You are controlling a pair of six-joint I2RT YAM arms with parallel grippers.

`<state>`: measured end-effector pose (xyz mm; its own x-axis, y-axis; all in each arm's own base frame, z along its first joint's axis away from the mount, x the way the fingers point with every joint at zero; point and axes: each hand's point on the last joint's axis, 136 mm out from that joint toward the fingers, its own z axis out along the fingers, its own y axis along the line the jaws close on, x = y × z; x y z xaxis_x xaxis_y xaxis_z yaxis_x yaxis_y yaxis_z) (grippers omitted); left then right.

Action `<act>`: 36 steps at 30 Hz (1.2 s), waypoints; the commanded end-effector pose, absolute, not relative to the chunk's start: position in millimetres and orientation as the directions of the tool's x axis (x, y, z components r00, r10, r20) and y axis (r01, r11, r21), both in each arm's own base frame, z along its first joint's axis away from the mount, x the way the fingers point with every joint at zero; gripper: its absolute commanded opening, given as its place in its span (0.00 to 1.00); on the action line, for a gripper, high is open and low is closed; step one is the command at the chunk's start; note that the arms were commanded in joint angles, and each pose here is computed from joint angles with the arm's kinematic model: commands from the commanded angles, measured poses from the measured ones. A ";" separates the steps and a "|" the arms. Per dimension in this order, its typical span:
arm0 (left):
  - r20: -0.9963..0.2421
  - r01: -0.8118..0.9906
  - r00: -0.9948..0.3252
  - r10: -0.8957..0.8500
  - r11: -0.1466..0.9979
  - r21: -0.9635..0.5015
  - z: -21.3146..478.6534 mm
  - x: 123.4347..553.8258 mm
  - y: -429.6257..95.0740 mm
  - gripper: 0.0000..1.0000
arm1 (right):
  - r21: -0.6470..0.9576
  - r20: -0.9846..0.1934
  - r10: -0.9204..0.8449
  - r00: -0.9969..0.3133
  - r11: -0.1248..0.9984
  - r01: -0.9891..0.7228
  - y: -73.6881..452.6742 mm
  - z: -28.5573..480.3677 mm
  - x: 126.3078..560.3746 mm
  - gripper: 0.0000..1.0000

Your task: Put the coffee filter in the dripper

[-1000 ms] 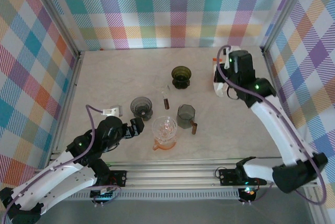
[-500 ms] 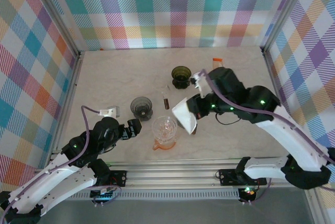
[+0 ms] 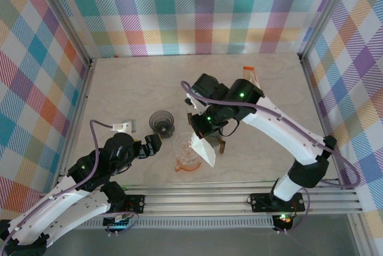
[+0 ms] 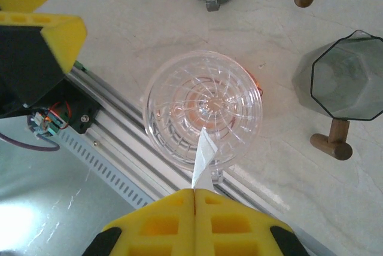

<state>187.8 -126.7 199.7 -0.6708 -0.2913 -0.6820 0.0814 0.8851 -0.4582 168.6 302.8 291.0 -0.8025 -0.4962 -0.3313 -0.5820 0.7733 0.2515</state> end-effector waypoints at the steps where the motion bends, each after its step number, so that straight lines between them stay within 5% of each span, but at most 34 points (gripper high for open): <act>1: -0.686 0.127 -0.676 -0.268 0.875 -0.466 208.1 183.7 -131.7 1.00 | 0.189 -0.297 -0.517 -0.803 0.792 -0.580 297.8 286.8 172.6 0.00; 18: -0.638 0.196 -0.730 -0.246 0.819 -0.539 206.9 177.2 -157.8 1.00 | 0.127 -0.236 -0.549 -0.802 0.801 -0.586 343.9 237.6 206.4 0.00; 28: -0.604 0.368 -0.775 -0.186 0.645 -0.670 225.0 161.0 -204.7 1.00 | 0.134 -0.279 -0.523 -0.806 0.810 -0.571 354.8 225.4 217.1 0.00; 36: -0.583 0.360 -0.799 -0.149 0.659 -0.661 208.6 163.6 -212.8 0.93 | 0.150 -0.307 -0.504 -0.807 0.812 -0.564 354.4 226.9 216.3 0.14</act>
<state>166.2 -205.5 211.7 -0.7972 -0.1746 -0.5780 0.3267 0.6804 -0.6561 216.5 354.9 210.0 -0.8104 -0.5304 -0.2488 -0.5708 0.8104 0.1317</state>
